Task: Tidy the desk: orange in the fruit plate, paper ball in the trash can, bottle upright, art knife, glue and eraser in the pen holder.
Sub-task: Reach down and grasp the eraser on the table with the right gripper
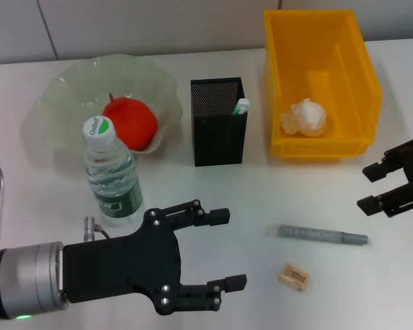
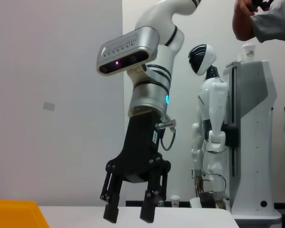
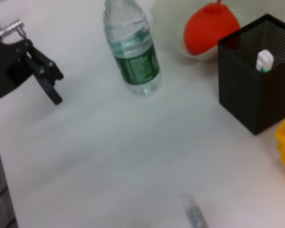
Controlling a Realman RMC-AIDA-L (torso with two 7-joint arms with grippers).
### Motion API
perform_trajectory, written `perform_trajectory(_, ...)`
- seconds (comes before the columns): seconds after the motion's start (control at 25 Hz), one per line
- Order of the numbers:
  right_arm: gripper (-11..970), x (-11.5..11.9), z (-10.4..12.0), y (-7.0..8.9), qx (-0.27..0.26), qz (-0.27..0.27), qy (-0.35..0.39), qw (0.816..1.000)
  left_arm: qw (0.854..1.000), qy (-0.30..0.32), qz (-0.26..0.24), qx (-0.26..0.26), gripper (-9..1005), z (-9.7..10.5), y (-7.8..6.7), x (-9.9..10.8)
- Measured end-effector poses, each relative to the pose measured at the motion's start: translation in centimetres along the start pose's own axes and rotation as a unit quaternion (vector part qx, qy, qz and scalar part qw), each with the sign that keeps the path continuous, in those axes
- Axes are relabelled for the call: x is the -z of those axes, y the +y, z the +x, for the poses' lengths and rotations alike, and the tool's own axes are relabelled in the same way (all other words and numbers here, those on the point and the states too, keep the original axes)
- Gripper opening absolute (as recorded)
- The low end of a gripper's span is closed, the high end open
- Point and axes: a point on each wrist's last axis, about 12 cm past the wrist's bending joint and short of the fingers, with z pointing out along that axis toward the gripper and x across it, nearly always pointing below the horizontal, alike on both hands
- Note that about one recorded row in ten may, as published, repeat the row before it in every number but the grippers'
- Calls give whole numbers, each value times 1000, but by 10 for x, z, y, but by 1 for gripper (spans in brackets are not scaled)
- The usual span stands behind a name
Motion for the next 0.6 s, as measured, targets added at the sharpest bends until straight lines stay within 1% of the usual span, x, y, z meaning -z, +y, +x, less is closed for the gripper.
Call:
perform_trajectory(0.16, 662, -5, -4, 1, 7, -4, 12, 1000, 1000, 0, 1, -1, 801, -1, 1, -1)
perform_trajectory(0.4, 658, -18, -10, -1, 23, -4, 50, 998, 1000, 0, 2, -2, 801, -1, 2, -2)
perform_trajectory(0.6, 654, -21, -16, -2, 28, 1, 49, 998, 1000, 2, -1, -2, 800, -1, 3, -3)
